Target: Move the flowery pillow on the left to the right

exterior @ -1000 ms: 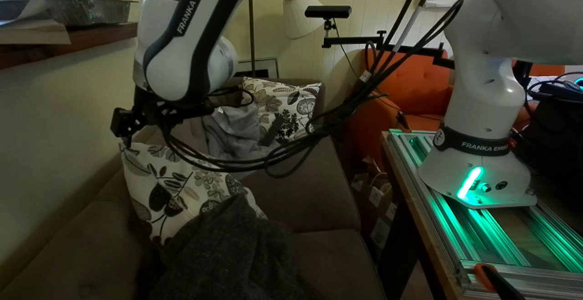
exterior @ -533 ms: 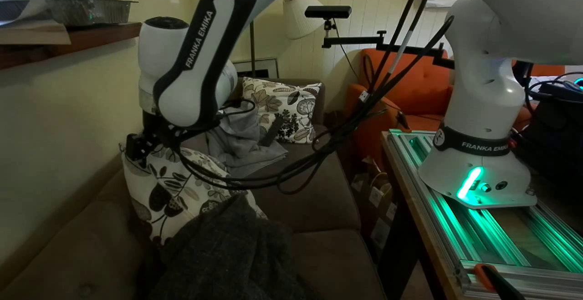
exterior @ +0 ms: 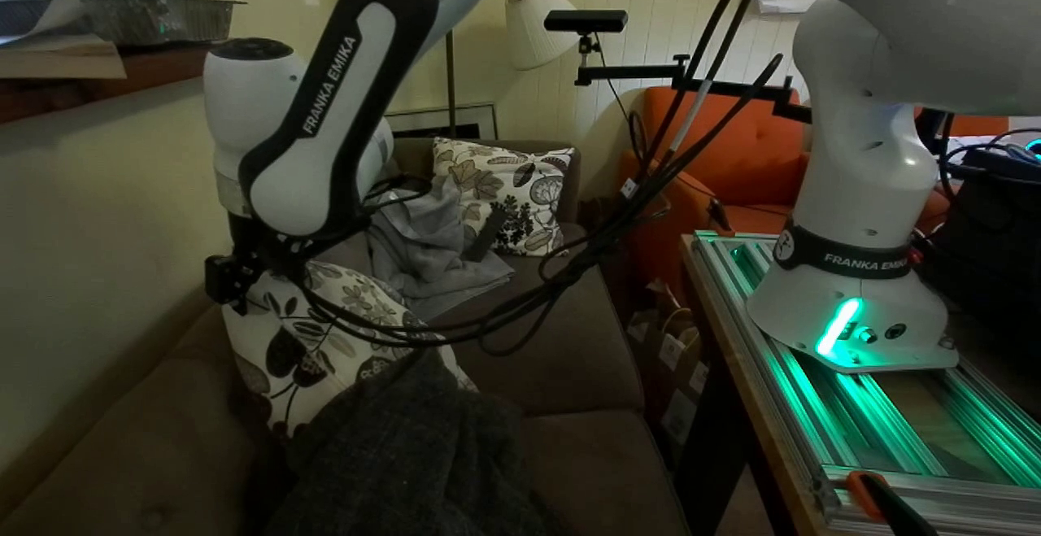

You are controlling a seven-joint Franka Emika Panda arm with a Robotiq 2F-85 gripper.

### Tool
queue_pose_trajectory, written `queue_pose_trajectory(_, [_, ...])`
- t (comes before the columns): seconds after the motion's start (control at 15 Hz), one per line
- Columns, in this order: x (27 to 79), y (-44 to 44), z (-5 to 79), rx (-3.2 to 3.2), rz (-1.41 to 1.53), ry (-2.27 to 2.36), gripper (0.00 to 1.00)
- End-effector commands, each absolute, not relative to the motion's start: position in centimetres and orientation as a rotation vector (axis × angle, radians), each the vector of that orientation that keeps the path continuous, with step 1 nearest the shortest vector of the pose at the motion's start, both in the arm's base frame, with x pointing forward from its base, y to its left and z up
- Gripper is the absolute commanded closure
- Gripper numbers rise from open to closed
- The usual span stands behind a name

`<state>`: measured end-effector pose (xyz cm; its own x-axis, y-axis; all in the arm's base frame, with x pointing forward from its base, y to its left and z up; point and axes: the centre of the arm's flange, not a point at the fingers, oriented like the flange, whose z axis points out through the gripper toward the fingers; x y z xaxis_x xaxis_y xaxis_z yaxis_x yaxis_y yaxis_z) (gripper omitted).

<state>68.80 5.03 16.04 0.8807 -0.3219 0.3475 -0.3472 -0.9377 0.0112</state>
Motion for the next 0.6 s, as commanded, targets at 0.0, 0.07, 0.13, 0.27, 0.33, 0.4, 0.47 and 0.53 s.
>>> queue_pose_trajectory(0.0, [69.68, 4.31, 14.80, 2.957, 0.464, -0.502, 0.26])
queue_pose_trajectory(0.07, [69.60, 4.35, 14.57, 2.961, 0.460, -0.504, 0.28])
queue_pose_trajectory(0.13, [69.57, 4.44, 14.37, 2.961, 0.461, -0.500, 0.31])
queue_pose_trajectory(0.27, [69.63, 4.58, 14.20, 2.964, 0.462, -0.500, 0.46])
queue_pose_trajectory(0.33, [69.67, 4.64, 14.22, 2.965, 0.464, -0.502, 0.54])
queue_pose_trajectory(0.4, [69.68, 4.71, 14.26, 2.968, 0.464, -0.503, 0.59])
queue_pose_trajectory(0.47, [69.68, 4.77, 14.28, 2.969, 0.464, -0.501, 0.66])
queue_pose_trajectory(0.53, [69.67, 4.83, 14.30, 2.971, 0.466, -0.503, 0.73])
